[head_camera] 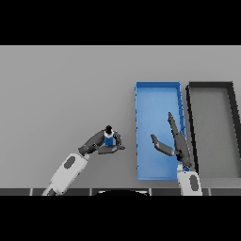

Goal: Pick up the blue pipe and place it into the blue bin.

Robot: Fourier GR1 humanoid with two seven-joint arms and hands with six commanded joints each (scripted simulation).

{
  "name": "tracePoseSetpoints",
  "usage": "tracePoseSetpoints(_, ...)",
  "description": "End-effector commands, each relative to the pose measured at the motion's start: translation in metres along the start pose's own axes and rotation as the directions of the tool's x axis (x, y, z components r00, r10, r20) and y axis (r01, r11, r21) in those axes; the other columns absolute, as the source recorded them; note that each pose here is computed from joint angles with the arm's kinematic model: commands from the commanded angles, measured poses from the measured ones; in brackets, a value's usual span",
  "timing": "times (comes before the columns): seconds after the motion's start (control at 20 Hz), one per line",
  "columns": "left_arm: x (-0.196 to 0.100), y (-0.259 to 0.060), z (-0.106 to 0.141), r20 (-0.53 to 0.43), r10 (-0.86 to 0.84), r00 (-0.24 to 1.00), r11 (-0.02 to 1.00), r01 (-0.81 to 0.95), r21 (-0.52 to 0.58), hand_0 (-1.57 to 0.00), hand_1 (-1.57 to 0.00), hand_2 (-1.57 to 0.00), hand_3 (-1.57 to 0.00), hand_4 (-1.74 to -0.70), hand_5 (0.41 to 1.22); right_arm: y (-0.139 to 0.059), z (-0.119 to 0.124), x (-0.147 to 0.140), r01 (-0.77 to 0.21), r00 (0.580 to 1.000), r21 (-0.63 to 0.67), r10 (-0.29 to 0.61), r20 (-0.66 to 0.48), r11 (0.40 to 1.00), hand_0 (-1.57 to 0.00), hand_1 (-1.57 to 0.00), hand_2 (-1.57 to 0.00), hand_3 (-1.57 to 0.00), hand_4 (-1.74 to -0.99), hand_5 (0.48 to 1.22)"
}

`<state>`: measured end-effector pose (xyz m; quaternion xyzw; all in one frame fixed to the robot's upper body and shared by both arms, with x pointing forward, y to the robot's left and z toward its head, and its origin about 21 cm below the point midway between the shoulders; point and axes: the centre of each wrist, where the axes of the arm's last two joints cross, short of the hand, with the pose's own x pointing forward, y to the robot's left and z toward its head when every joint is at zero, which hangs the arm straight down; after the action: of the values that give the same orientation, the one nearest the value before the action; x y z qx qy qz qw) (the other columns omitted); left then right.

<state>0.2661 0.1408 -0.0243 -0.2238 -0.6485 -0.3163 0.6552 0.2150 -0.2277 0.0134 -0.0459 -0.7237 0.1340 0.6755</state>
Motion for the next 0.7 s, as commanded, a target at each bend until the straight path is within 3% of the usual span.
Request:
tracePoseSetpoints(0.0, -0.001, 0.001, 0.003, 0.005, -0.002, 1.0, 1.0, 0.002, -0.019, -1.02, -1.11, -1.14, -1.1, -1.57, 1.034, -0.001, -0.001, 0.0, -0.001, 1.0, 0.002, 0.001, 0.0, 1.0, 0.0, 0.0, 0.0, 0.0, -1.196, 0.604)
tracePoseSetpoints(0.1, -0.003, -0.007, 0.004, 0.044, -0.012, 0.999, 1.0, 0.013, -0.02, -1.22, -1.28, -1.3, -1.22, -1.63, 1.101, 0.0, -0.001, 0.002, -0.008, 1.0, 0.003, 0.008, 0.01, 1.0, 0.0, 0.0, 0.0, 0.0, -1.195, 0.603)
tracePoseSetpoints(0.25, -0.001, -0.01, 0.001, 0.064, -0.022, 0.998, 1.0, 0.021, 0.005, -1.39, -1.42, -1.43, -1.35, -1.68, 1.16, 0.001, -0.001, 0.002, -0.004, 1.0, 0.01, 0.004, 0.0, 1.0, 0.0, 0.0, 0.0, 0.0, -1.192, 0.602)
tracePoseSetpoints(0.5, 0.032, -0.013, -0.009, 0.203, -0.011, 0.979, 1.0, 0.007, 0.019, -1.51, -1.52, -1.52, -1.45, -1.72, 1.201, 0.0, -0.002, 0.0, -0.02, 1.0, 0.003, 0.02, 0.0, 1.0, 0.0, 0.0, 0.0, 0.0, -1.183, 0.606)
tracePoseSetpoints(0.65, 0.049, -0.019, -0.013, 0.239, -0.01, 0.971, 1.0, 0.012, -0.007, -1.54, -1.55, -1.55, -1.47, -1.73, 1.211, -0.004, -0.002, -0.002, -0.031, 0.999, -0.004, 0.031, 0.013, 1.0, 0.0, 0.0, 0.0, 0.0, -1.164, 0.602)
